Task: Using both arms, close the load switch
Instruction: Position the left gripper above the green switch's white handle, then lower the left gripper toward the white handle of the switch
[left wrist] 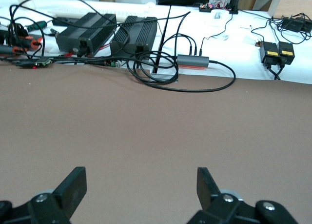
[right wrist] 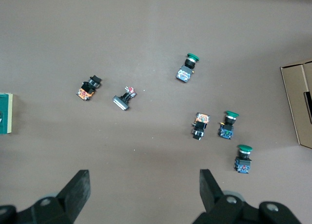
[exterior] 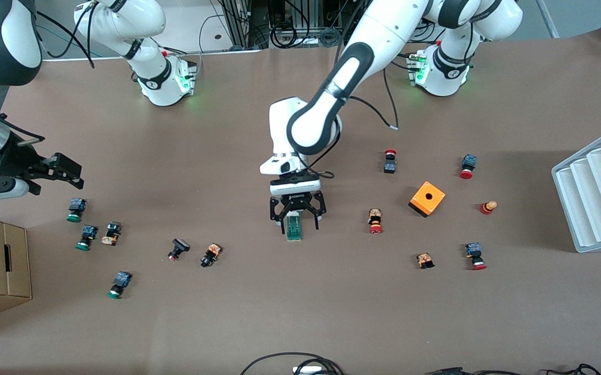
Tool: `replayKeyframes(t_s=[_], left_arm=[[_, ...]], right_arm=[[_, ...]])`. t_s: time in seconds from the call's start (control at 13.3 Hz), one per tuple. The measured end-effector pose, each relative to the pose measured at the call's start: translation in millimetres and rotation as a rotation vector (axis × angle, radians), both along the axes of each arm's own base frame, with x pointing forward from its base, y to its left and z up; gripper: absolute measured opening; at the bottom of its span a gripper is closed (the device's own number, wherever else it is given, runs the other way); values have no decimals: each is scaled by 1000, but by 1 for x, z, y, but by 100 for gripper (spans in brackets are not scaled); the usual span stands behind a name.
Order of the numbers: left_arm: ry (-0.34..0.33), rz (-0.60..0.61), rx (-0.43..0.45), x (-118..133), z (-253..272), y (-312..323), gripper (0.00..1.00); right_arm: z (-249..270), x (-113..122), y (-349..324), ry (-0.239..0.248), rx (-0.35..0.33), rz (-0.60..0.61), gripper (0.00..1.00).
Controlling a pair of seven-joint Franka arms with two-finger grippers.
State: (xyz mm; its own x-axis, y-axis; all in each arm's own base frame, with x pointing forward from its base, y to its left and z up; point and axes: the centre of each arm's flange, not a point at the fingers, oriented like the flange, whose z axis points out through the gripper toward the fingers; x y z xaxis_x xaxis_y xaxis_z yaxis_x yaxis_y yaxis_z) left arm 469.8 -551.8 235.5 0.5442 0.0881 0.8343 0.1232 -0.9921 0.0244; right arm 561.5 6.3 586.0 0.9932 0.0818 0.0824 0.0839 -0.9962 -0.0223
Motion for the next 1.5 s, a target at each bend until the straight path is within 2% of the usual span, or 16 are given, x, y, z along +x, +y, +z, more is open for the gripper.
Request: replayKeyframes(t_s=[0.45,0.75,1.2,1.5], left_arm=[[-123,-4,19,-21,-24,-30,100],[-217,7,-25,-28,-34,-33,100],[-245,53,-2,-64,-78,-43,100],[-252,72,-8,-76,-88,-47,100]], right_arm=[[0,0,0,0,0,-1,100],[0,0,-1,0,0,-1,100],[0,0,-1,0,0,-1,100],[0,0,-1,0,0,-1,100]])
